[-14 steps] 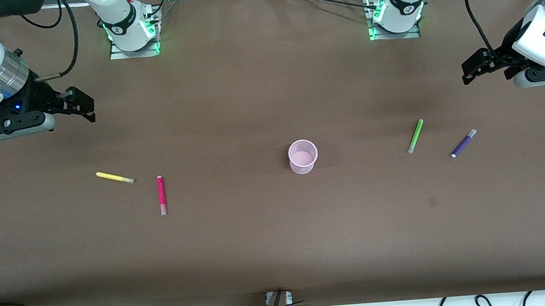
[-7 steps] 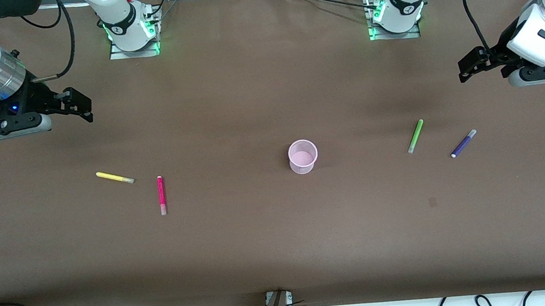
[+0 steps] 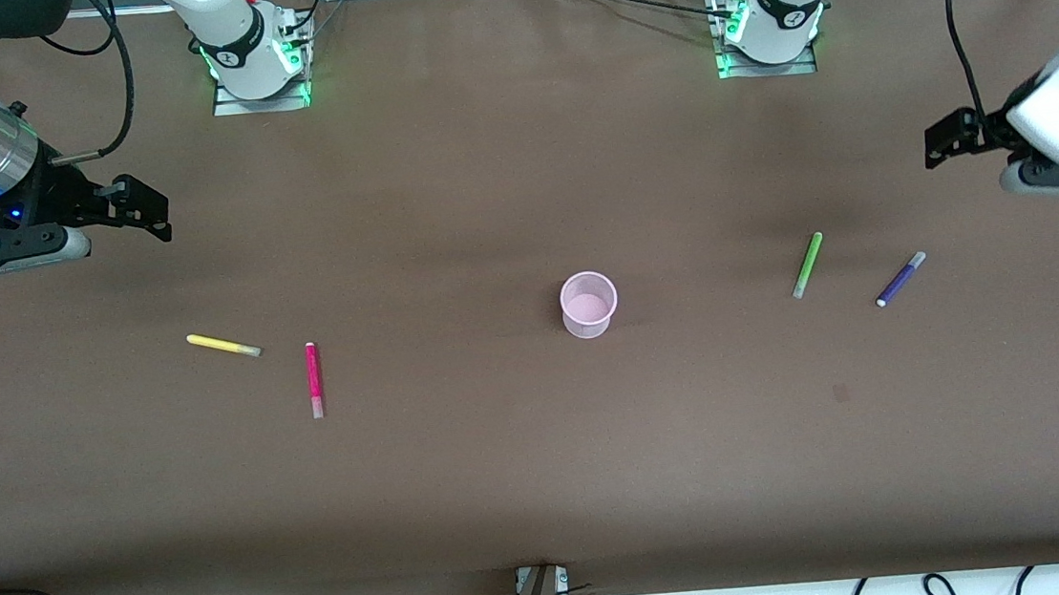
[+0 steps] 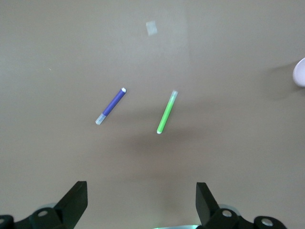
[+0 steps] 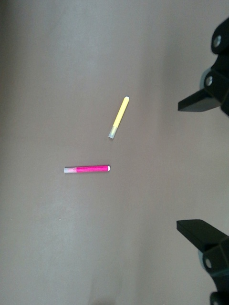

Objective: Organize pens into pink holder with both arms
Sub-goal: 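Move the left gripper down over the purple marker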

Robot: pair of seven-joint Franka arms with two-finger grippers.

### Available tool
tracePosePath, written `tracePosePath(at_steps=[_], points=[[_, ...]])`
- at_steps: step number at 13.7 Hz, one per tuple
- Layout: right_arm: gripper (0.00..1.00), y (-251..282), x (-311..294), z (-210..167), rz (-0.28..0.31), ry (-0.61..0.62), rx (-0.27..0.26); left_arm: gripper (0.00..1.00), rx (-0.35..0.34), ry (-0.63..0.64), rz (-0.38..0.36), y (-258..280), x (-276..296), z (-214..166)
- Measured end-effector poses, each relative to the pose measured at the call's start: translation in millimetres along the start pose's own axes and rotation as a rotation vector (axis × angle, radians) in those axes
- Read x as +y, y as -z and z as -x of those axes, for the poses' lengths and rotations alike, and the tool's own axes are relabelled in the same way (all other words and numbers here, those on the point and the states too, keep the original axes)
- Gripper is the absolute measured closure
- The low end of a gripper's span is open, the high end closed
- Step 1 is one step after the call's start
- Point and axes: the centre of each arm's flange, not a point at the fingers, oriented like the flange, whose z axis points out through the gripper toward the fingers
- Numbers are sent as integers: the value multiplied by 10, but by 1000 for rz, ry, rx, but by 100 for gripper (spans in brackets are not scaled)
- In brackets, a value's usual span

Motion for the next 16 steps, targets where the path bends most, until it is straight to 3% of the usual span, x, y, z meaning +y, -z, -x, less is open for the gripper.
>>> tracePosePath(at_steps=[2,5,8,10,13,16], points=[[0,2,-25,0,0,4,1,0,-41,-11,-6,-365,-297,-193],[0,-8,-25,7,0,3,-6,0,-33,-60,15,-781,-797,-356],[0,-9,-24,7,0,3,-7,0,0,-138,16,-1365,-836,-467],[0,-6,-30,4,0,6,-4,0,21,-273,5,-1712,-732,-479],[0,18,-62,-25,-3,11,24,0,115,-526,-22,-2401,-953,-556],[0,24,-124,-45,-4,22,40,0,190,-624,-39,-3168,-1059,-552]])
